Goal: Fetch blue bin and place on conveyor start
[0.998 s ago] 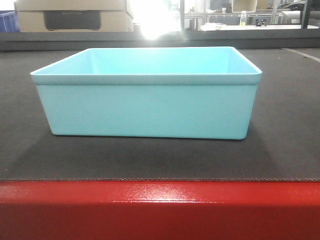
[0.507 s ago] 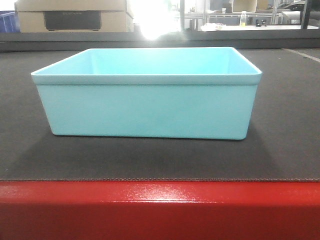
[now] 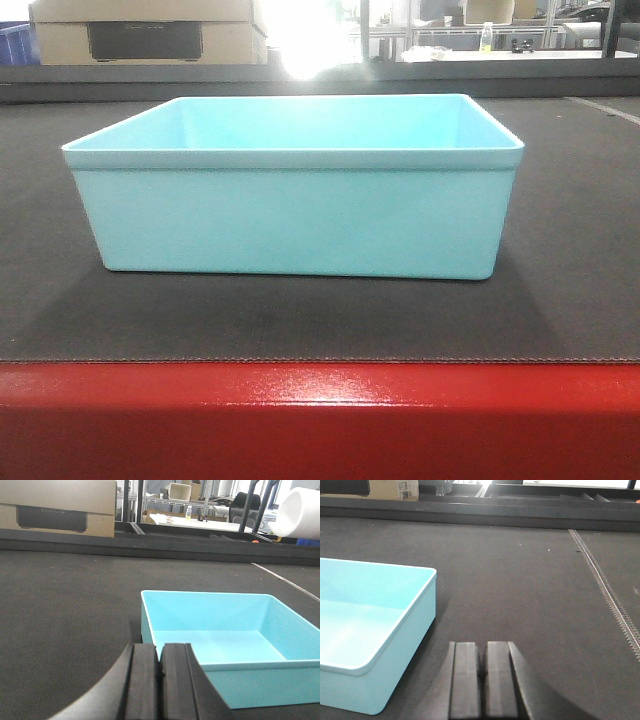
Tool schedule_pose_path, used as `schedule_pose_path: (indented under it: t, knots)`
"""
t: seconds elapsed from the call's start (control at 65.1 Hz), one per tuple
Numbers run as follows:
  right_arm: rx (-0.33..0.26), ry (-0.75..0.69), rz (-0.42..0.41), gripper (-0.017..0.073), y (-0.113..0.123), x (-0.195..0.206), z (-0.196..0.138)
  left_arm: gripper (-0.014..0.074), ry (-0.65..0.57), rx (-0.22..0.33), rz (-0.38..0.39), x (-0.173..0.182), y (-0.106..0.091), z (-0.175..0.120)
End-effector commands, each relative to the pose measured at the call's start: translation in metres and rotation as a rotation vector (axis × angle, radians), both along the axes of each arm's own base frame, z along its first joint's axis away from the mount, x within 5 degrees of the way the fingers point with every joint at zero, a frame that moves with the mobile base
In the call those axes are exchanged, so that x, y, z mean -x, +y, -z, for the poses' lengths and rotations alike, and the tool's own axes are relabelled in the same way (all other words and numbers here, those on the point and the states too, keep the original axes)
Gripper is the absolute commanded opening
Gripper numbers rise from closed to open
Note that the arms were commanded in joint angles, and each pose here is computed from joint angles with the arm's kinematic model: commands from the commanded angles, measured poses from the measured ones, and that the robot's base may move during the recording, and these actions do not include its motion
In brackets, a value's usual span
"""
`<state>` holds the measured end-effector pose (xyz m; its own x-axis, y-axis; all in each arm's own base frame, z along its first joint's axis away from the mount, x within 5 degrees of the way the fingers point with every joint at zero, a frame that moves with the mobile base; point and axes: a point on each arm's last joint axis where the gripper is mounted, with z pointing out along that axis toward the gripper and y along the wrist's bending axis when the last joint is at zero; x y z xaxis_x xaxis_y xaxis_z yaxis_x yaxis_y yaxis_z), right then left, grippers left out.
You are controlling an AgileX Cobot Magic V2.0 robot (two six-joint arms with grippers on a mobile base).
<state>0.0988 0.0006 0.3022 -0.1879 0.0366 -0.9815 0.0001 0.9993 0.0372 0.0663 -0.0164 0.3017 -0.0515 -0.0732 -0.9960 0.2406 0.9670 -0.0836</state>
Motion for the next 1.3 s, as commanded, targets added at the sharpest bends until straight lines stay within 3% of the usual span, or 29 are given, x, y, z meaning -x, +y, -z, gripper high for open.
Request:
schedule_pose_path:
  t: [0.0, 0.23, 0.368, 0.43, 0.737, 0.86, 0.906, 1.29]
  knots:
    - [0.018, -0.027, 0.006, -0.0162, -0.001, 0.0, -0.002, -0.0111, -0.025, 0.011, 0.004, 0.001, 0.0, -0.002]
    - [0.018, -0.027, 0.006, -0.0162, -0.001, 0.0, -0.002, -0.0111, -0.037, 0.01, -0.005, 0.001, 0.001, -0.003]
    - [0.018, -0.027, 0.006, -0.0162, -0.001, 0.0, -0.002, -0.0111, -0.064, -0.067, -0.085, 0.005, 0.007, -0.002]
    - [0.018, -0.027, 0.006, -0.0162, -0.001, 0.0, -0.002, -0.0111, -0.072, -0.07, -0.124, 0.007, 0.01, 0.0]
    - [0.018, -0.027, 0.006, -0.0162, -0.001, 0.0, -0.002, -0.0111, -0.152, -0.067, -0.275, 0.013, 0.018, 0.06]
    - [0.018, -0.027, 0.006, -0.0162, -0.001, 0.0, -0.002, -0.0111, -0.252, -0.058, -0.283, 0.012, 0.018, 0.077]
    - [0.018, -0.027, 0.006, -0.0162, -0.001, 0.0, -0.002, -0.0111, -0.199, -0.064, -0.284, 0.011, 0.018, 0.082]
    - [0.018, -0.031, 0.006, -0.0162, -0.001, 0.0, -0.002, -0.0111, -0.223, -0.061, -0.283, 0.011, 0.018, 0.08]
